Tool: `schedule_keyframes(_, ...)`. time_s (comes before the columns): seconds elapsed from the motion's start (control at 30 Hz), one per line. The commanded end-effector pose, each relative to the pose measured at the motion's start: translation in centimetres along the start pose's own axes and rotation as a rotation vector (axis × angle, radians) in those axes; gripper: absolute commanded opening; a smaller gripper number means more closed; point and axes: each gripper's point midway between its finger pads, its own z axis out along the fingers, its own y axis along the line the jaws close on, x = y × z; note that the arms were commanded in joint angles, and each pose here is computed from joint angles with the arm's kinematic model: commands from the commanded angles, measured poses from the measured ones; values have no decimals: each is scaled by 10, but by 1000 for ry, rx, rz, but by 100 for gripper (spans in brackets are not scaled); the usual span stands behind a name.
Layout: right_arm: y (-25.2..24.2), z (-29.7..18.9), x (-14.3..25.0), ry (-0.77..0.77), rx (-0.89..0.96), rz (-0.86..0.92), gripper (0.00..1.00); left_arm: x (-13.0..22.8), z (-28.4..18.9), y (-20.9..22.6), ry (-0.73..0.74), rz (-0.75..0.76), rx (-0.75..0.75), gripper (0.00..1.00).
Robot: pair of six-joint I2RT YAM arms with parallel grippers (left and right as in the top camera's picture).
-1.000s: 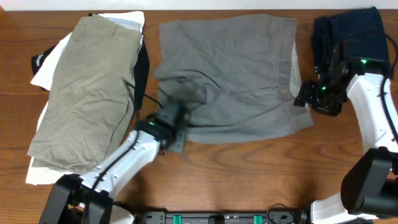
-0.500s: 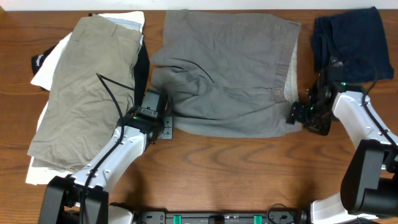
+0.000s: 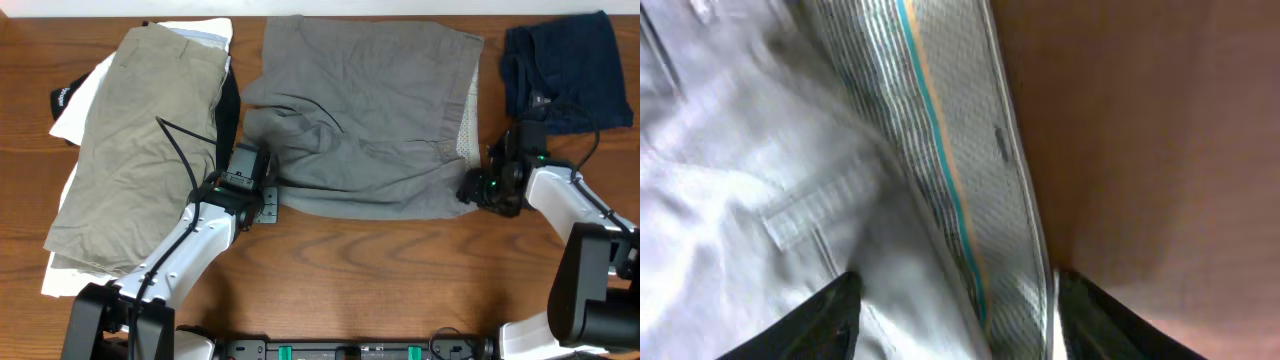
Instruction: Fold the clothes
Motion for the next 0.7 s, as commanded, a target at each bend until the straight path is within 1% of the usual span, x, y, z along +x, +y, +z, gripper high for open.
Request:
schedule_keyframes(0.0, -3, 14, 16, 22, 1, -11, 63, -11, -6, 3, -35, -1, -13, 6)
schedule_keyframes(0.07, -4, 17, 17, 11, -1, -13, 61, -11, -6, 3, -35, -1, -13, 6)
schedule_keyframes(0.1, -4, 19, 19, 11, -1, -13, 58, -11, -6, 3, -35, -1, -13, 6)
schedule_keyframes(0.13, -5, 20, 22, 15, 0, -10, 51, -11, -6, 3, -35, -1, -13, 6)
schedule_keyframes(0.2, -7, 21, 26, 26, 3, -7, 28, -11, -6, 3, -35, -1, -13, 6)
schedule_keyframes(0.23, -7, 22, 28, 32, 4, -6, 14, -11, -6, 3, -35, -1, -13, 6)
schedule_keyframes(0.27, -7, 21, 30, 38, 5, 0, 3, -11, -6, 3, -34, -1, -13, 6)
schedule_keyframes(0.3, -7, 21, 31, 42, 6, 15, 1, -10, -6, 3, -32, -1, -14, 6)
schedule_keyframes(0.47, -3, 7, 23, 23, -6, 63, 1, -7, -11, 4, -17, -1, -18, 6)
schedule_keyframes(0.57, 4, -26, 6, -36, -19, 69, 1, -13, -31, 5, -30, -3, -15, 6)
schedule_keyframes(0.67, 6, -62, -8, -102, -29, 79, 1, -23, -54, 3, -79, -5, -3, 6)
